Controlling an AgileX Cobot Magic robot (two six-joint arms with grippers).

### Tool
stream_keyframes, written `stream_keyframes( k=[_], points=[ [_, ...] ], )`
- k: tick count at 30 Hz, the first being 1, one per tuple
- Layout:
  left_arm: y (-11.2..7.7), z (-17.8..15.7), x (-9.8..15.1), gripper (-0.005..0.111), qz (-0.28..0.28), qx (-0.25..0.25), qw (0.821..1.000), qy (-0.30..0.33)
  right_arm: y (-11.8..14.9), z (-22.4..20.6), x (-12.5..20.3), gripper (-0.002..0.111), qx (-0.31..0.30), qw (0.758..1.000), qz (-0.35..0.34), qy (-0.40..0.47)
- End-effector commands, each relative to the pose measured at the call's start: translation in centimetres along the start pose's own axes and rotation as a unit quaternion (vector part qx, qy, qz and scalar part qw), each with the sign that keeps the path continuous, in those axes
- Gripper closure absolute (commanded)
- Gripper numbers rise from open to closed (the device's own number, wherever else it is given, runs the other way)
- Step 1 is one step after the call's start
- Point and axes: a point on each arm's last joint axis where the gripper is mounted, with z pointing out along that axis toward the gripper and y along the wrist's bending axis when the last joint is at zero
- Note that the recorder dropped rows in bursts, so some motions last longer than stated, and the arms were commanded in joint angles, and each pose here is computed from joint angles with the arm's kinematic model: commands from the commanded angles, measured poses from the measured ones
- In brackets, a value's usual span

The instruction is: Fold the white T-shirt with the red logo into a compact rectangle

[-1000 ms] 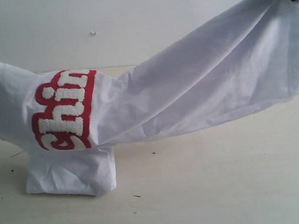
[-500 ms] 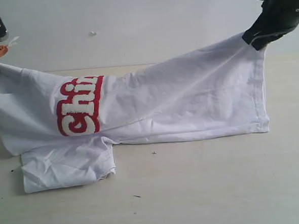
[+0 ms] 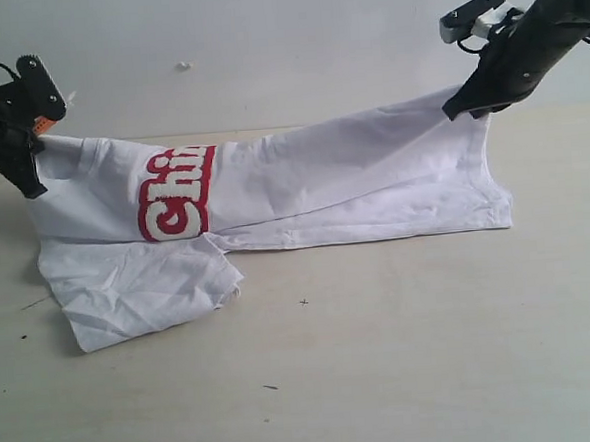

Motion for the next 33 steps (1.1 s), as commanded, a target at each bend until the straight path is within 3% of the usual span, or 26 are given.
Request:
stream_keyframes(
  k=[1,5,8,13,15,19,22,24,25,28,33],
  points=[
    [1.0,-0.2,-0.7,0.083,-0.013,-0.044,0.999,-0.026,-1.0,-0.5,-1.0,0.103,0.04,0.998,-0.019,-0.043],
    [1.6,-0.3,-1.0,0.045,-0.041,-0.076,0.995,-0.047,-1.2,-0.6,-1.5,0.082,0.053,0.996,0.013,-0.074],
    [2.1,-0.4,-1.3,0.03,-0.079,-0.101,0.989,-0.068,-1.4,-0.6,-1.8,0.068,0.058,0.994,0.028,-0.088],
    [2.9,-1.6,-1.7,0.03,-0.106,-0.11,0.985,-0.078,-1.5,-2.3,-2.4,0.055,0.058,0.992,0.054,-0.101],
    [3.7,-2.4,-1.4,0.03,-0.135,-0.118,0.98,-0.082,-1.5,-3.4,-2.7,0.048,0.053,0.99,0.078,-0.107],
    [4.5,-3.1,0.1,0.03,-0.236,-0.1,0.964,-0.065,-1.4,-4.8,-2.9,0.047,0.046,0.989,0.091,-0.105],
    [3.1,-2.4,1.0,0.041,-0.183,-0.047,0.982,-0.012,-1.1,-4.2,-2.2,0.046,0.033,0.993,0.086,-0.069],
    [2.9,-2.1,1.1,0.033,-0.168,-0.041,0.985,-0.007,-1.0,-3.8,-1.8,0.035,0.027,0.996,0.075,-0.049],
    [3.1,-2.2,1.0,0.022,-0.167,-0.05,0.985,-0.014,-0.9,-3.8,-1.7,0.031,0.026,0.996,0.073,-0.042],
    [3.2,-2.2,1.0,0.002,-0.135,-0.058,0.989,-0.015,-0.9,-3.8,-1.7,0.029,0.026,0.996,0.072,-0.041],
    [3.1,-2.2,1.0,0.002,-0.092,-0.054,0.994,-0.008,-1.1,-3.8,-1.9,0.029,0.032,0.995,0.073,-0.055]
  ],
)
